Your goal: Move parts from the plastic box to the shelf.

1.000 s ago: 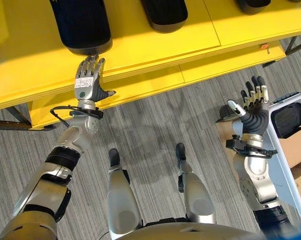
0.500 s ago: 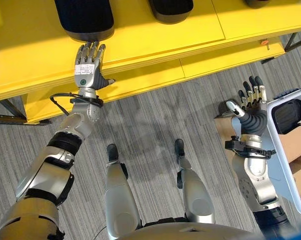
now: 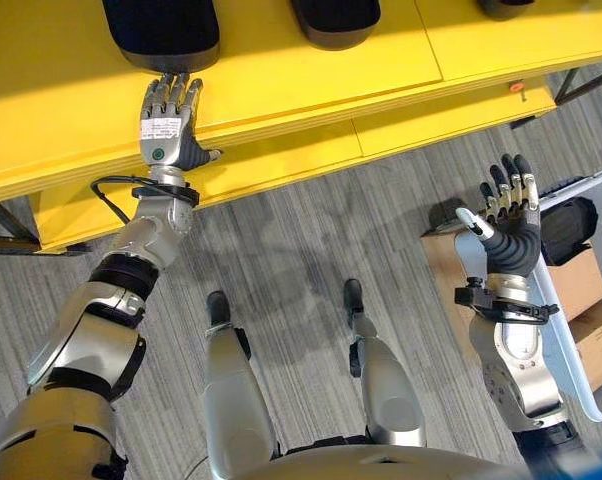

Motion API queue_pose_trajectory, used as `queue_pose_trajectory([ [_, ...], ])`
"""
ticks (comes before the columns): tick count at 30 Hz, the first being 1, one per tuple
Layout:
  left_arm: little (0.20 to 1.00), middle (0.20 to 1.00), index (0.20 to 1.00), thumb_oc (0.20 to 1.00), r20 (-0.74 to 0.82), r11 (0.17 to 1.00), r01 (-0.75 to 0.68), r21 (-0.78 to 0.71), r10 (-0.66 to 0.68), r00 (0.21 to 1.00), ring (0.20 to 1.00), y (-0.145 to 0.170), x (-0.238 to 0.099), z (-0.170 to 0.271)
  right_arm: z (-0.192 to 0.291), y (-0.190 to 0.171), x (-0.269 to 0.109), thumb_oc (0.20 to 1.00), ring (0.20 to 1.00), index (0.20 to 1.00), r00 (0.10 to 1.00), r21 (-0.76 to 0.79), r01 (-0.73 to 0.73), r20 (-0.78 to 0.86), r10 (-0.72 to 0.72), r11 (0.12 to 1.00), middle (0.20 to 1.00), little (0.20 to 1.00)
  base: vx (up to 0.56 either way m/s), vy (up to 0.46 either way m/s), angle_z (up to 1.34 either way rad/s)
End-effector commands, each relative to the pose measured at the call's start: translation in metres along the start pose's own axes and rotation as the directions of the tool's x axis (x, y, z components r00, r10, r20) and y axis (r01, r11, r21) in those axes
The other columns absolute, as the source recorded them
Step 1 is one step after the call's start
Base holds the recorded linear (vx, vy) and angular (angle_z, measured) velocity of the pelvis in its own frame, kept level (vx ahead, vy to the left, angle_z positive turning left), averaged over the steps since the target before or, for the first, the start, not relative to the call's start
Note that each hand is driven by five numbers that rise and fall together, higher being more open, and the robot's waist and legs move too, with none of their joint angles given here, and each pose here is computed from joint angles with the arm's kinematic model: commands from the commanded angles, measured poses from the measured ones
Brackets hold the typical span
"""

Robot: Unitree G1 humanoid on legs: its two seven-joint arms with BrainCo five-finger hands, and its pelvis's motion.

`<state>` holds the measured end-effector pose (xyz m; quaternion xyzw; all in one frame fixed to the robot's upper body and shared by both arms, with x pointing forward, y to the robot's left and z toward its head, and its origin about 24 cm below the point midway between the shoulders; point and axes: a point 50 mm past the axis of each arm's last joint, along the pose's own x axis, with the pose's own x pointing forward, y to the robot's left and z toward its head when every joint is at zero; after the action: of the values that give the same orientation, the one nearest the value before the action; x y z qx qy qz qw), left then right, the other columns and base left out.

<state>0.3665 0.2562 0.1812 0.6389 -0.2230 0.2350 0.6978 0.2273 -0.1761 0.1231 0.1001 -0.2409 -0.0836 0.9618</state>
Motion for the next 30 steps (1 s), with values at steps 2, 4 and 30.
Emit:
queue_pose_trajectory([
  [2, 1.000, 1.000, 1.000, 1.000, -0.098, 0.998, 0.039, 0.038, -0.035, 0.995, 1.000, 0.008, 0.007, -0.027, 0.033, -0.009, 0.009, 1.000, 1.000, 1.000, 0.985, 0.008, -0.018, 0.173, 0.016, 1.000, 1.000, 1.000, 0.00, 0.000, 0.00],
  [4, 1.000, 1.000, 1.000, 1.000, -0.095, 0.999, 0.042, 0.035, -0.038, 0.995, 1.000, 0.007, 0.006, -0.026, 0.033, -0.009, 0.009, 1.000, 1.000, 1.000, 0.985, 0.007, -0.016, 0.171, 0.015, 1.000, 1.000, 1.000, 0.00, 0.000, 0.00],
  [30, 1.000, 1.000, 1.000, 1.000, 0.086, 0.036, 0.110, -0.993, -0.414, 0.906, 1.000, 0.000, -0.174, 0.044, 0.012, -0.025, -0.004, 1.000, 1.000, 1.000, 1.000, -0.060, -0.031, 0.001, 0.031, 0.998, 1.000, 1.000, 0.05, -0.078, 0.01],
])
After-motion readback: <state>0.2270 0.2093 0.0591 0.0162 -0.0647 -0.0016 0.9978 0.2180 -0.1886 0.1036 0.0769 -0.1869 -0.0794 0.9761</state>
